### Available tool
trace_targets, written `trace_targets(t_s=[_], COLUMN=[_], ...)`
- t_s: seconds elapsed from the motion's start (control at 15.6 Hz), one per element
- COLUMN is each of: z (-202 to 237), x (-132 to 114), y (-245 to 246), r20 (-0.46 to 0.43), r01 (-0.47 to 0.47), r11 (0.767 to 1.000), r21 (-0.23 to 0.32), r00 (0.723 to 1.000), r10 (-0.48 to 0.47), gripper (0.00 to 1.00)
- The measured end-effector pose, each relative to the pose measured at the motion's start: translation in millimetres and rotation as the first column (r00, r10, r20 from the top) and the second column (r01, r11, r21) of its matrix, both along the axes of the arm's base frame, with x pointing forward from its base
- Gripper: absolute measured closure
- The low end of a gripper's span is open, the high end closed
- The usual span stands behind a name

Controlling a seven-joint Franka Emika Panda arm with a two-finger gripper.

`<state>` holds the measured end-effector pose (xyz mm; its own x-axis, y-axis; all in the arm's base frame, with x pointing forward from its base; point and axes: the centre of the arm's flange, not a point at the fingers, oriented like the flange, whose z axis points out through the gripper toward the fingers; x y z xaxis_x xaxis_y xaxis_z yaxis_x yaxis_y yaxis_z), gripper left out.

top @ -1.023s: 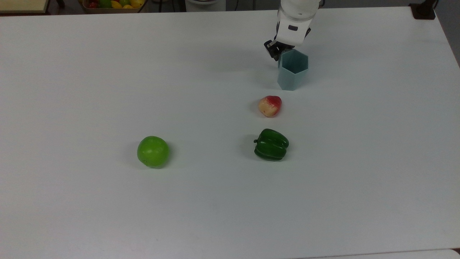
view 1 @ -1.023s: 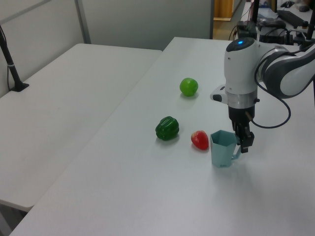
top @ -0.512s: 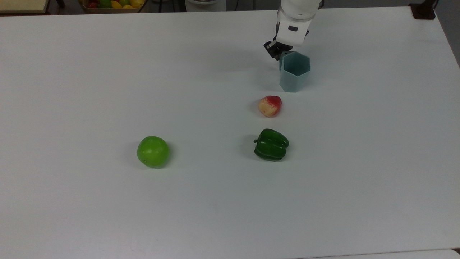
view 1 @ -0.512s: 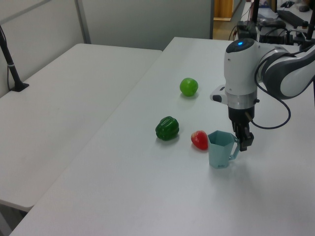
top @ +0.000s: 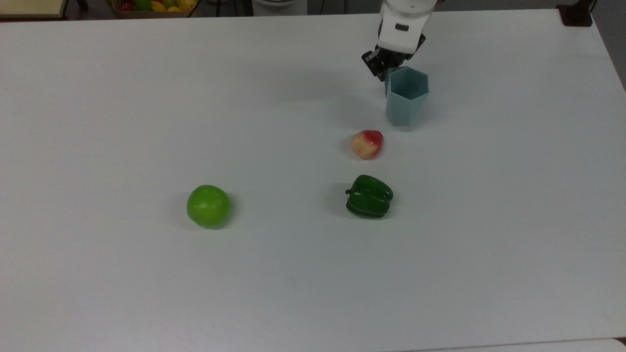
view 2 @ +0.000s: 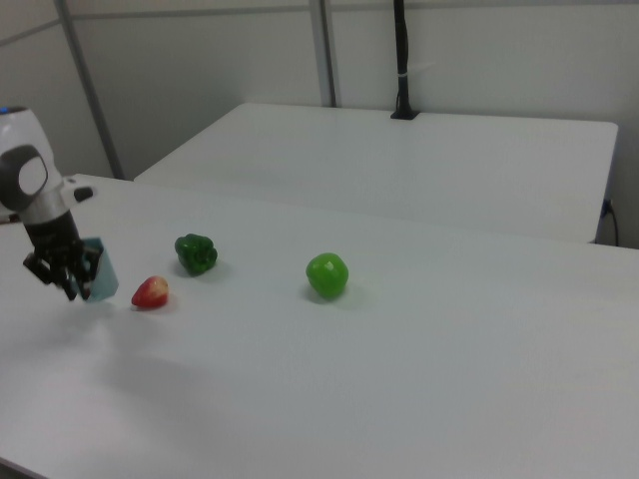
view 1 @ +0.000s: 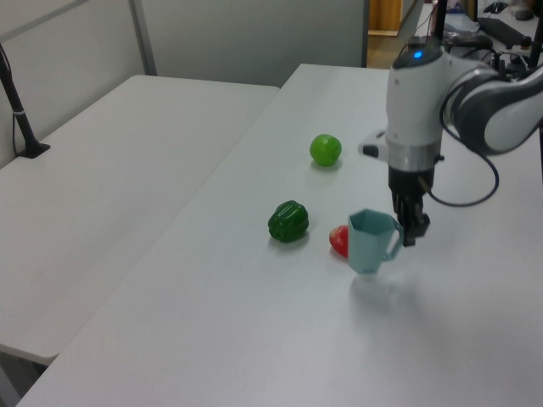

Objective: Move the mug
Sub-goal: 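Carry the held mug past the green apple toward the table edge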

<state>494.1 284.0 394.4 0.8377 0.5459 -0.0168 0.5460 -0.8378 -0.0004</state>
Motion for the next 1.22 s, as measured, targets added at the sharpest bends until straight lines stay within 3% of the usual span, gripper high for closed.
trace_targets(t_s=[0.32,0.58,0.9,1.02,1.22], z=[65,99,96,90,81], x=[44,90,128,133,127], y=[-48,-123,-237,-286,-362], r20=[0.116,0.180,0.161,0.156,0.137], r01=[0.111,0.251,0.440,0.506,0.562], r11=[0.992,0.963,0.894,0.860,0.827], r21=[0.060,0.095,0.082,0.069,0.024], r00=[0.986,0.947,0.880,0.846,0.817], r10=[-0.117,-0.265,-0.447,-0.510,-0.560], gripper=[0.76,0.76,0.76,0.76,0.76])
